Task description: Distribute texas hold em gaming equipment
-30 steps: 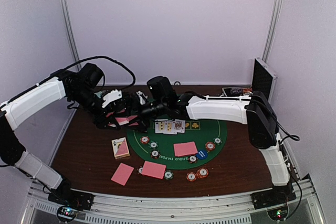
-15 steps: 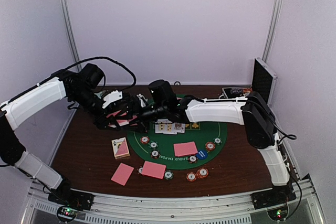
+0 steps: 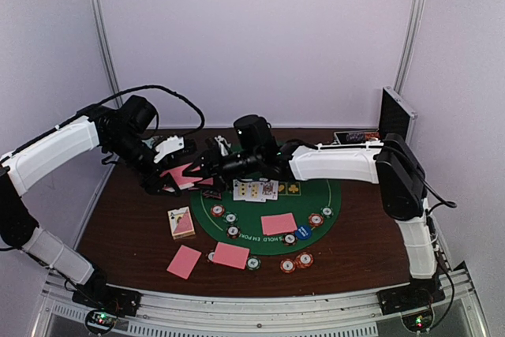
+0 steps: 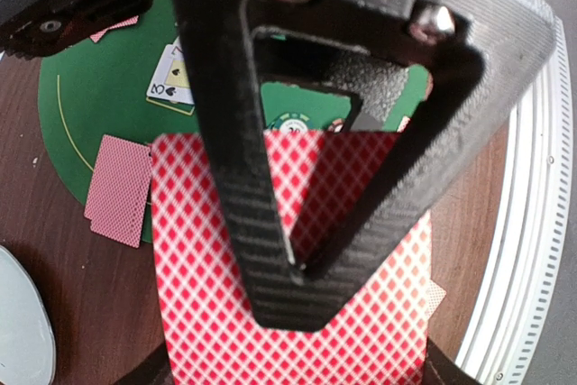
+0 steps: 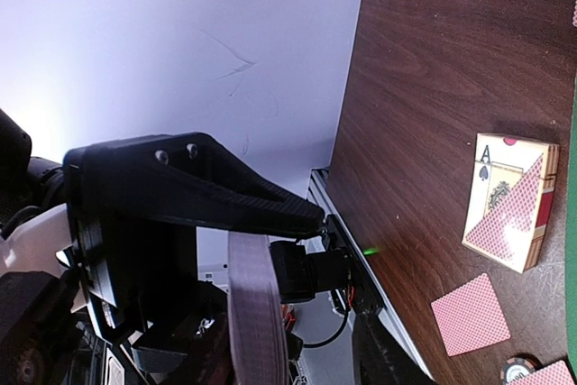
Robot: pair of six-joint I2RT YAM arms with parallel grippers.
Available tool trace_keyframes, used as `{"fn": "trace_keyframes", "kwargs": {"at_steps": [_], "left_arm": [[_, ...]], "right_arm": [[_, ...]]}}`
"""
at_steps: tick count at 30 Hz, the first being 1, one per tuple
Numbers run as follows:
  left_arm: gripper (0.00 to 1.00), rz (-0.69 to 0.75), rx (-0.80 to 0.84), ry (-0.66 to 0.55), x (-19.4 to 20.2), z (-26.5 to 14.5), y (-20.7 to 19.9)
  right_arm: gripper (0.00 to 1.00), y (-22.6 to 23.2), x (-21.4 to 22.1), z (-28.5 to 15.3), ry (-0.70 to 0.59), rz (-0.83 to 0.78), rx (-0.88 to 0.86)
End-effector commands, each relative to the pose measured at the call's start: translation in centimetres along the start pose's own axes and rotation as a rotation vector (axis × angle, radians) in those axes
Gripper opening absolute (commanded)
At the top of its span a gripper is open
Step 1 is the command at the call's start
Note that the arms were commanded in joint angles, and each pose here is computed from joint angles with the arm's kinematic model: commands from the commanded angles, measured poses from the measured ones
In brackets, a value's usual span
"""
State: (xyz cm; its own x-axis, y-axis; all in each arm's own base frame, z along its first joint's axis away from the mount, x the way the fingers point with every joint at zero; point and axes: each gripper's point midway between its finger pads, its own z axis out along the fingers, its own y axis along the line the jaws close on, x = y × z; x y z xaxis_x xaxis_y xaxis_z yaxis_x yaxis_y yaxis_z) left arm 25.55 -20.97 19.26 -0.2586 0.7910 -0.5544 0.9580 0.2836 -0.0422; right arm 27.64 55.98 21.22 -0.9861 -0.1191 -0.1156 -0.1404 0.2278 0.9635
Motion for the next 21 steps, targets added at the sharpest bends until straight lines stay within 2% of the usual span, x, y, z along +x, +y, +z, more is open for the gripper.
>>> {"fn": "trace_keyframes", "kwargs": {"at_steps": [1, 11, 14, 21], "left_arm": [[0.00, 0.027, -0.017, -0.053, -1.3, -0.6, 0.2], [0.00, 0.027, -0.017, -0.048, -1.0, -0.5, 0.1], [0.00, 0.027, -0.017, -0.047, -1.0, -0.5, 0.1], [0.00, 0.023, -0.014, -0.044, -0.9, -0.4, 0.1]], "right_arm": [[0.43, 0.0, -0.2, -1.2, -0.012, 0.023, 0.018], [0.38, 0.6, -0.5, -2.5, -0.023, 0.019, 0.008], [0.29, 1.0, -0.7, -2.9, -0.032, 0.016, -0.005], [0.16, 2.0, -0.5, -3.3, -0.036, 0.013, -0.030]]}}
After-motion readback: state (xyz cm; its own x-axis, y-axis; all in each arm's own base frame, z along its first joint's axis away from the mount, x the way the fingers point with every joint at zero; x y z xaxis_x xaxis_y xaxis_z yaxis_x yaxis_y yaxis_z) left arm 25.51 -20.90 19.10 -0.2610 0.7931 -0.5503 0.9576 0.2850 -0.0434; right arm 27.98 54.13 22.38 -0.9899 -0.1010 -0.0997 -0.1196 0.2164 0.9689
